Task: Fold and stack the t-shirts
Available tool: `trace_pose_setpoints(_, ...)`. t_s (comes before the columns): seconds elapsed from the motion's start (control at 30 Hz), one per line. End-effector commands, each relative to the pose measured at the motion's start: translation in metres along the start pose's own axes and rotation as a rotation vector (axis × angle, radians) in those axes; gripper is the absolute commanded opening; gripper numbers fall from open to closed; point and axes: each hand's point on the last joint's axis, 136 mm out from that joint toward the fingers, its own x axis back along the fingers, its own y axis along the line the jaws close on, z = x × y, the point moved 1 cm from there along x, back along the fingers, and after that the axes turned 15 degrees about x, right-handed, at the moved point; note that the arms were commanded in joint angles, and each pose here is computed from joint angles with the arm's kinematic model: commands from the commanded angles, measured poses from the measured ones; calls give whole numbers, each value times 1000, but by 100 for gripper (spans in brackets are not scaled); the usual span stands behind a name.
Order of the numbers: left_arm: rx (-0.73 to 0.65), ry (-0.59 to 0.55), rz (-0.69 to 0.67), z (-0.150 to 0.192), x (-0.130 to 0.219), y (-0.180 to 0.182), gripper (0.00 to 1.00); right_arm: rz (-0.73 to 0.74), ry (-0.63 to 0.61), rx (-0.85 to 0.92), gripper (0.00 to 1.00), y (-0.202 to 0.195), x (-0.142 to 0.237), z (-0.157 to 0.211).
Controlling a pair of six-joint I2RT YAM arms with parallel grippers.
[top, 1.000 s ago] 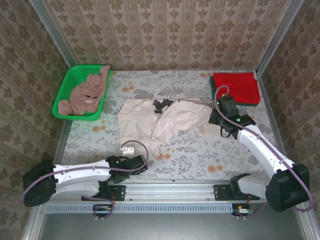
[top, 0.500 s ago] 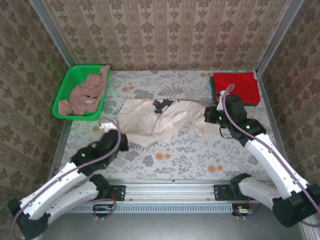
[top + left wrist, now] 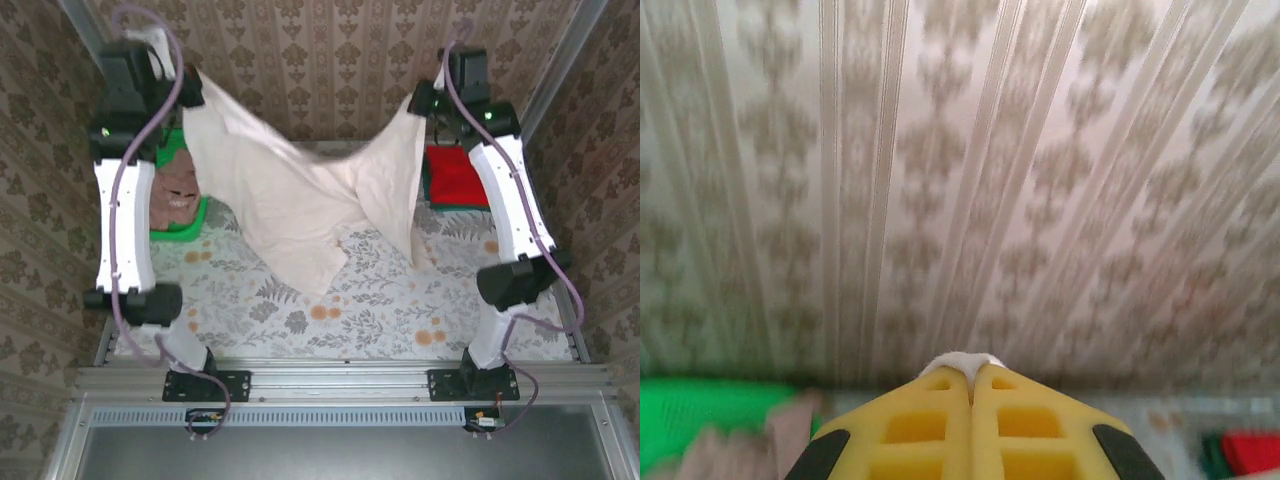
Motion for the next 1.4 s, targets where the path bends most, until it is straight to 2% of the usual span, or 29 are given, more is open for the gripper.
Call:
trace_pose_setpoints(0.0, 1, -42, 110, -23, 23, -15, 0, -18, -65, -49, 0, -9, 21, -26)
trace_pose_setpoints(0.1, 8, -75, 142, -33, 30, -15, 0, -39, -201, -60, 0, -9, 40, -62)
trace_pose_setpoints(0.23, -2, -153, 171, -45, 61, -19, 0, -74, -343, -33, 0, -6, 83, -98)
trace_pose_setpoints(0.43, -37, -237, 237, -64, 101, -45, 0, -68, -314, 8, 0, -10, 119, -84)
trace_pose_setpoints(0.6, -60, -298, 184, -80, 105, -40, 0, -64, -342, -10, 0, -12, 138, -75)
trace_pose_setpoints(0.7, -55, -321, 158, -87, 89, -31, 0, -21, -325, -25, 0, -20, 127, -70)
trace_pose_setpoints(0.93, 19, -212, 135, -61, 0, 11, 0, 1, -159, -60, 0, -32, 36, -44)
trace_pose_setpoints(1.07, 46, -211, 147, -55, -35, 29, 0, -14, -173, -58, 0, -31, 7, -48)
trace_pose_setpoints(1.2, 57, -248, 179, -65, -37, 27, 0, -7, -234, -84, 0, -36, 9, -64)
trace_pose_setpoints(1.37, 21, -300, 204, -85, 1, 5, 0, -37, -310, -99, 0, -29, 38, -86)
